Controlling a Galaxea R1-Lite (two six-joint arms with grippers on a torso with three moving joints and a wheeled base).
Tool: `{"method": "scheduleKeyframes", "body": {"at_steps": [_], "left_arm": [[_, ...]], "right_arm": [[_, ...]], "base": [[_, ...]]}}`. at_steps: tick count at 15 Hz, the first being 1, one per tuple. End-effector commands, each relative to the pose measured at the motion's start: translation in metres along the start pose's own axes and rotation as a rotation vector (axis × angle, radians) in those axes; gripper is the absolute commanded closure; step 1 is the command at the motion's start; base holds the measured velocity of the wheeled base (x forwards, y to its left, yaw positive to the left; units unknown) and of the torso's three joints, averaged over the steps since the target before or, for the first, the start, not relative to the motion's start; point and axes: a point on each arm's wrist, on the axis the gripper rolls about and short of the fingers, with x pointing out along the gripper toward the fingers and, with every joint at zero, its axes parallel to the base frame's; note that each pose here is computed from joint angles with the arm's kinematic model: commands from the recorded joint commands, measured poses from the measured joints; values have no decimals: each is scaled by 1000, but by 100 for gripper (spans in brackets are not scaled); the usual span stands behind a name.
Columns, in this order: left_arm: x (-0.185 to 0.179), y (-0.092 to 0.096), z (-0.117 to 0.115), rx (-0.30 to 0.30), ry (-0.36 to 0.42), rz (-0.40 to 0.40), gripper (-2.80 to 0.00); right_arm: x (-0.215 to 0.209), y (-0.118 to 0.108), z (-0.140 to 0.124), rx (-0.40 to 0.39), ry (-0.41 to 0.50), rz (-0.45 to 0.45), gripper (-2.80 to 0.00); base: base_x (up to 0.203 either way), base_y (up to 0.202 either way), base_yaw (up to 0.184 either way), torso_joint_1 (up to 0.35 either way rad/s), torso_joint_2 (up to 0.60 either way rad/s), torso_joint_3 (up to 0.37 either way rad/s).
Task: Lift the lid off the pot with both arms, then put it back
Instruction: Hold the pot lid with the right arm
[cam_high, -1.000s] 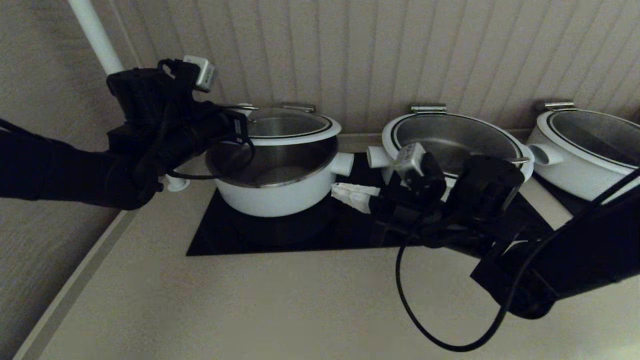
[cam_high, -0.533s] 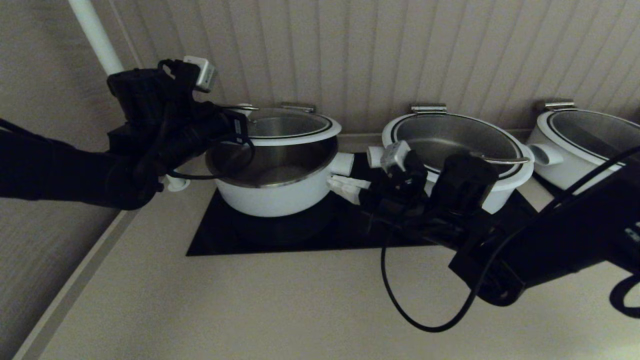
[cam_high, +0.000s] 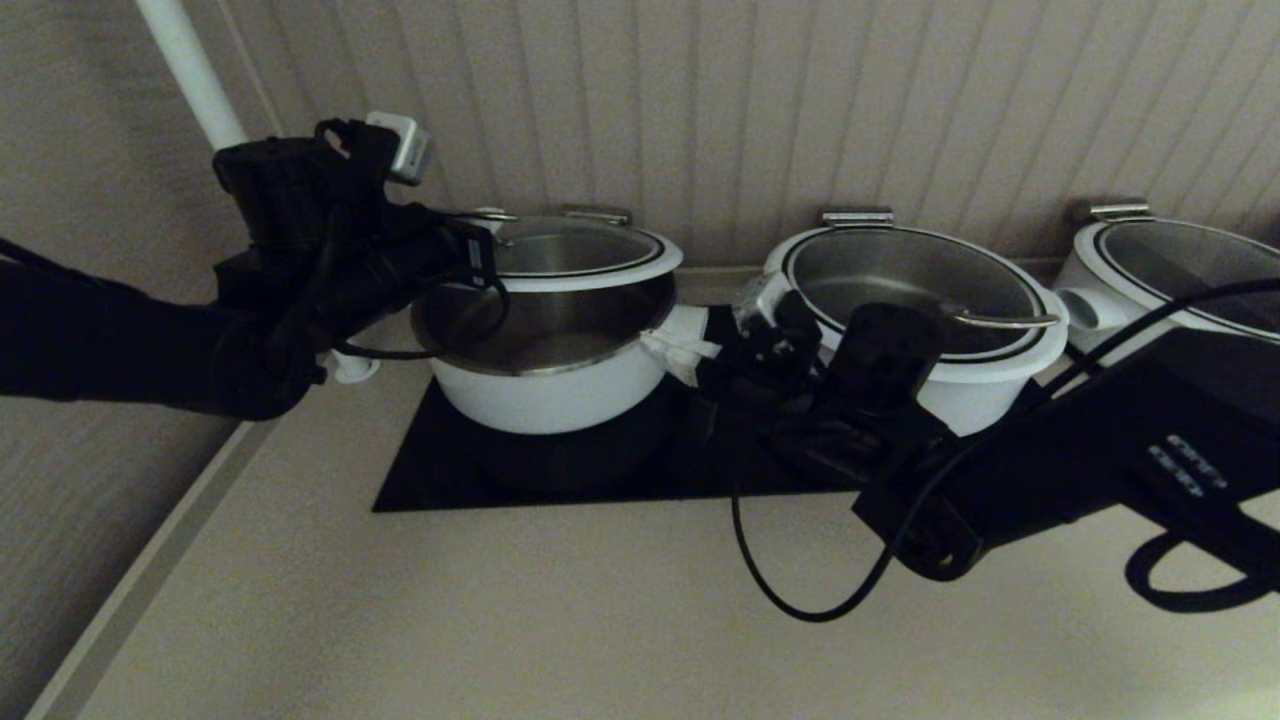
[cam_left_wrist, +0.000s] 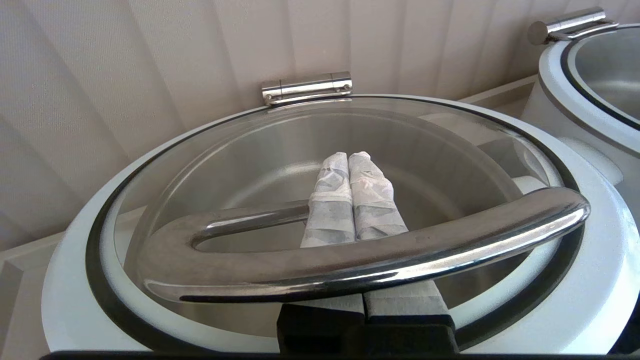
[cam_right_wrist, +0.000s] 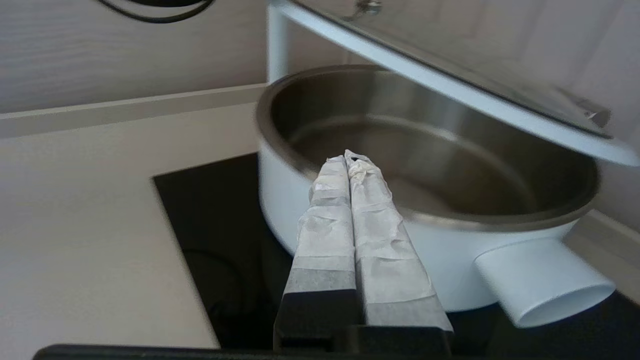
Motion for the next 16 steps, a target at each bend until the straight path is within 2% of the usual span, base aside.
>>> {"method": "scheduleKeyframes", "body": {"at_steps": [1, 9, 16], "left_arm": [[-1, 0, 2, 2, -9, 1, 0], [-2, 1, 4, 1, -12, 2, 0], [-2, 1, 3, 1, -11, 2, 0]], "right_arm": [[7, -2, -6, -5, -8, -7, 0], [25, -9, -20, -15, -28, -27, 0], [49, -25, -10, -34, -64, -58, 0]], "base": [[0, 0, 0, 0, 0, 0], [0, 0, 0, 0, 0, 0], [0, 0, 0, 0, 0, 0]]}}
